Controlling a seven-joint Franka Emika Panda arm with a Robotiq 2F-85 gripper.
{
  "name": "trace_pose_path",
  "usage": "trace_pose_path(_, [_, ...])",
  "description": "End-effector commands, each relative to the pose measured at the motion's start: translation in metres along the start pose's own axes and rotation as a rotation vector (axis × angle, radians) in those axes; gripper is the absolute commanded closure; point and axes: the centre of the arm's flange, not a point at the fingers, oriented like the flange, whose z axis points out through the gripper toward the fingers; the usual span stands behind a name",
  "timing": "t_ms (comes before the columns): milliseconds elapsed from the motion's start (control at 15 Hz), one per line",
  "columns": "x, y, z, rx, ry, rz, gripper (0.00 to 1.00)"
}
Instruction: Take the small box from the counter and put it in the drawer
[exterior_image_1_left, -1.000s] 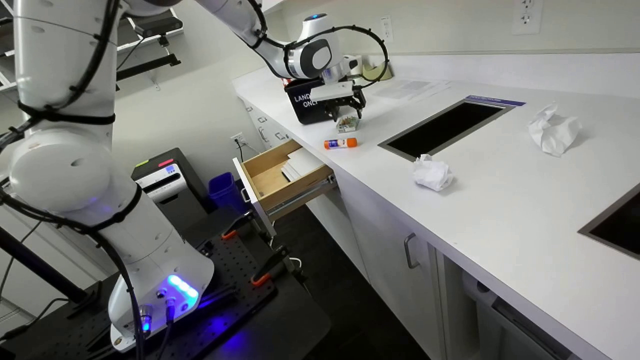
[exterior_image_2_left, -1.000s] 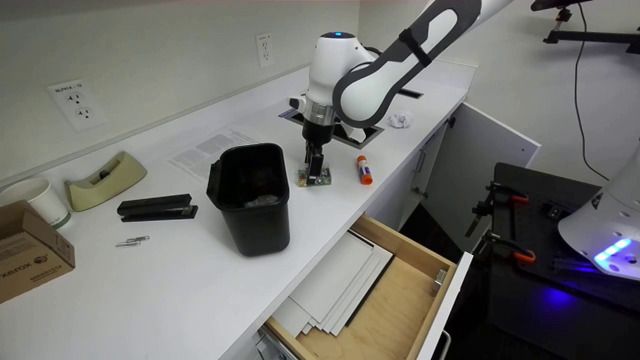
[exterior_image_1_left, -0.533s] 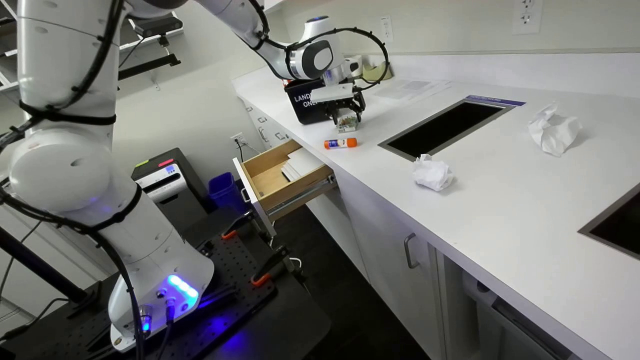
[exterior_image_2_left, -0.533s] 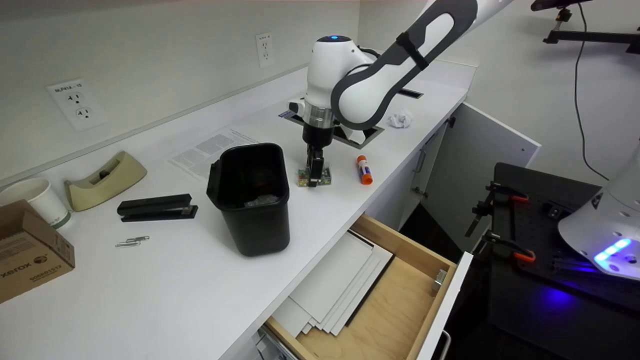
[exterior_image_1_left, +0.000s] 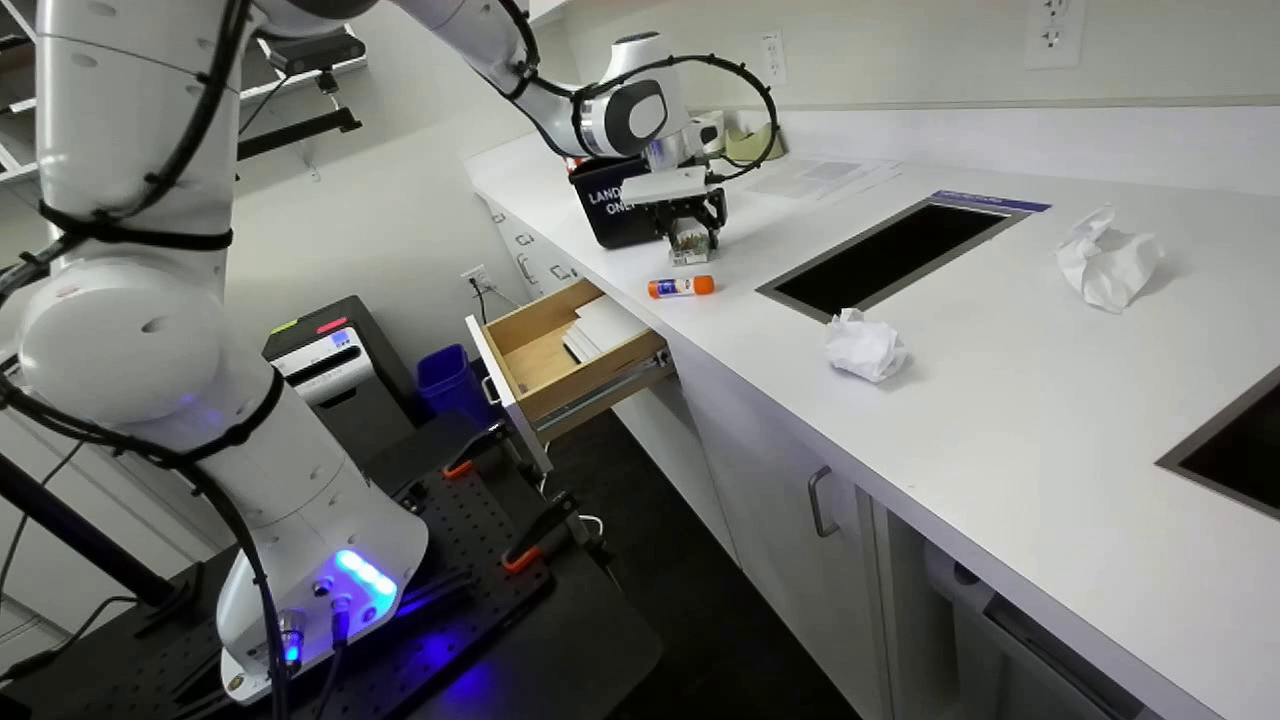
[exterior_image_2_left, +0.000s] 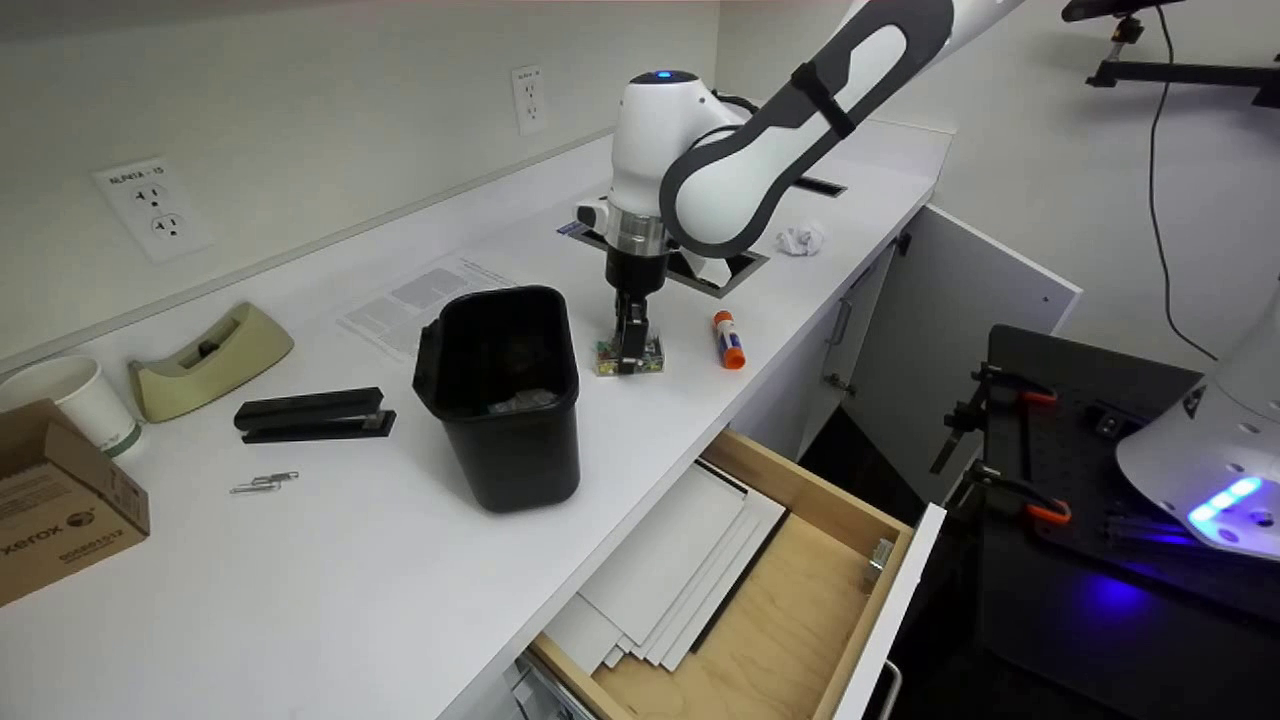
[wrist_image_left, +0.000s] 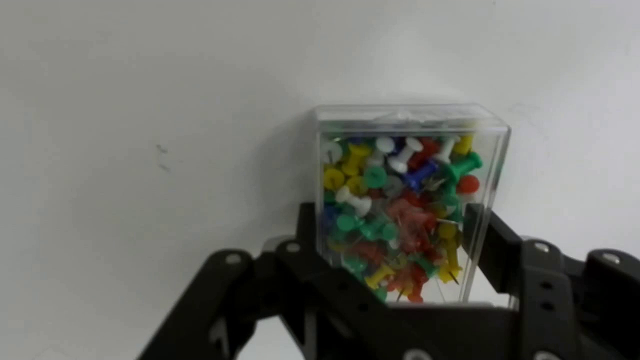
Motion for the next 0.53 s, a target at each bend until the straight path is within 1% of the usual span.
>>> trace_pose_path(0, [0.002,-0.007,-0.024,0.003,-0.02,-0.03,0.51])
trace_pose_path(200, [-0.005,-0.025,-0.05,0.033,-0.019,-0.099,0.51])
trace_pose_path(467, [-0.024,-0.063,-0.083,0.092,-0.092,-0.228,0.51])
